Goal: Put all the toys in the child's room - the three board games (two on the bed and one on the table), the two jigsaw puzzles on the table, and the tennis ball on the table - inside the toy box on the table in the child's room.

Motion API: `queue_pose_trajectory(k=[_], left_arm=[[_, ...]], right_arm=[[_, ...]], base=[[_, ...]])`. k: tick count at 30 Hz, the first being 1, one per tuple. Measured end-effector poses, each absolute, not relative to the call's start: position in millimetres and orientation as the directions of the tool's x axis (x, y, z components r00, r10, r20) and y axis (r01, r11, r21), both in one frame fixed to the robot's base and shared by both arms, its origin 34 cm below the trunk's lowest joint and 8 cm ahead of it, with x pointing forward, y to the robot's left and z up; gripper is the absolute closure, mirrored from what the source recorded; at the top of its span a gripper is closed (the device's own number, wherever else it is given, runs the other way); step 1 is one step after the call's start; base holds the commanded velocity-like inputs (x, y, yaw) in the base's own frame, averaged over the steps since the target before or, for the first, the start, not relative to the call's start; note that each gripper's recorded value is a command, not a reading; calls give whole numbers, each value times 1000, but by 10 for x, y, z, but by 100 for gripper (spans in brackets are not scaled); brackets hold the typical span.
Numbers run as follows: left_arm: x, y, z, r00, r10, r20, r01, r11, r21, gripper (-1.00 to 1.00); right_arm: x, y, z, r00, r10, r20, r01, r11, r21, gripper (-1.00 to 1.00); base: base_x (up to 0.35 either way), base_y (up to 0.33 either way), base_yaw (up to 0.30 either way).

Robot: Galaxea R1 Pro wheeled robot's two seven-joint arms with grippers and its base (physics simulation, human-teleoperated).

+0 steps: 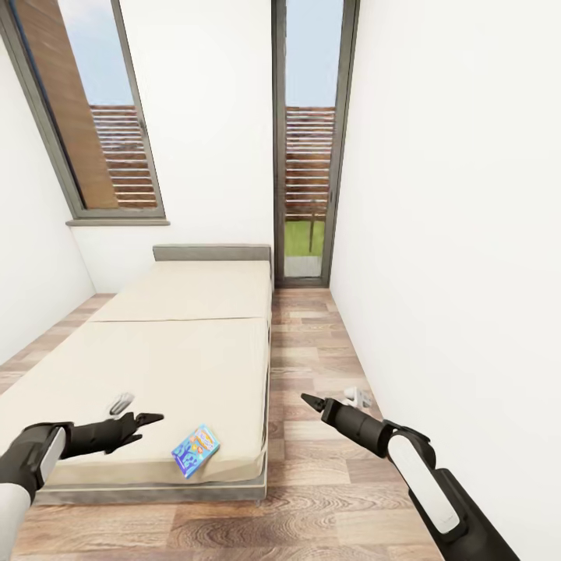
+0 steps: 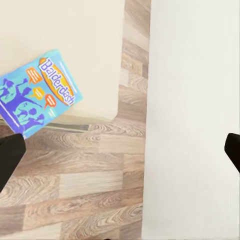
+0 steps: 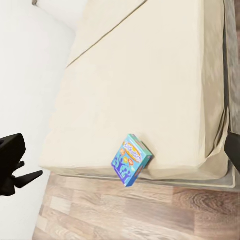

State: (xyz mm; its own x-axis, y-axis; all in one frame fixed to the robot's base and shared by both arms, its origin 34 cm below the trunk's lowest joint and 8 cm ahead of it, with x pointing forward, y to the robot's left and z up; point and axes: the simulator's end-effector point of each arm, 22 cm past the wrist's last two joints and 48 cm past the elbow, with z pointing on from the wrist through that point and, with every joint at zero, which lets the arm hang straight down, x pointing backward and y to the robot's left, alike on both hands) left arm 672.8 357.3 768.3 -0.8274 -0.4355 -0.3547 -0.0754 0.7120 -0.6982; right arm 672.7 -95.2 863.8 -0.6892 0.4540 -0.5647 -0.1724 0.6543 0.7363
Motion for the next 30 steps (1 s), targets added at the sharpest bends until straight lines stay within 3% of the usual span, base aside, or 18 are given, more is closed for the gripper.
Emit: queue_pose_trajectory(k=[30], left_arm=[[6583,3598,8299,-819,-423,-388,151,493,-857,-100]], right_arm=[[6697,-898,8474,-719,459,-523,-175,608,774,-100]], base=[[0,0,0]])
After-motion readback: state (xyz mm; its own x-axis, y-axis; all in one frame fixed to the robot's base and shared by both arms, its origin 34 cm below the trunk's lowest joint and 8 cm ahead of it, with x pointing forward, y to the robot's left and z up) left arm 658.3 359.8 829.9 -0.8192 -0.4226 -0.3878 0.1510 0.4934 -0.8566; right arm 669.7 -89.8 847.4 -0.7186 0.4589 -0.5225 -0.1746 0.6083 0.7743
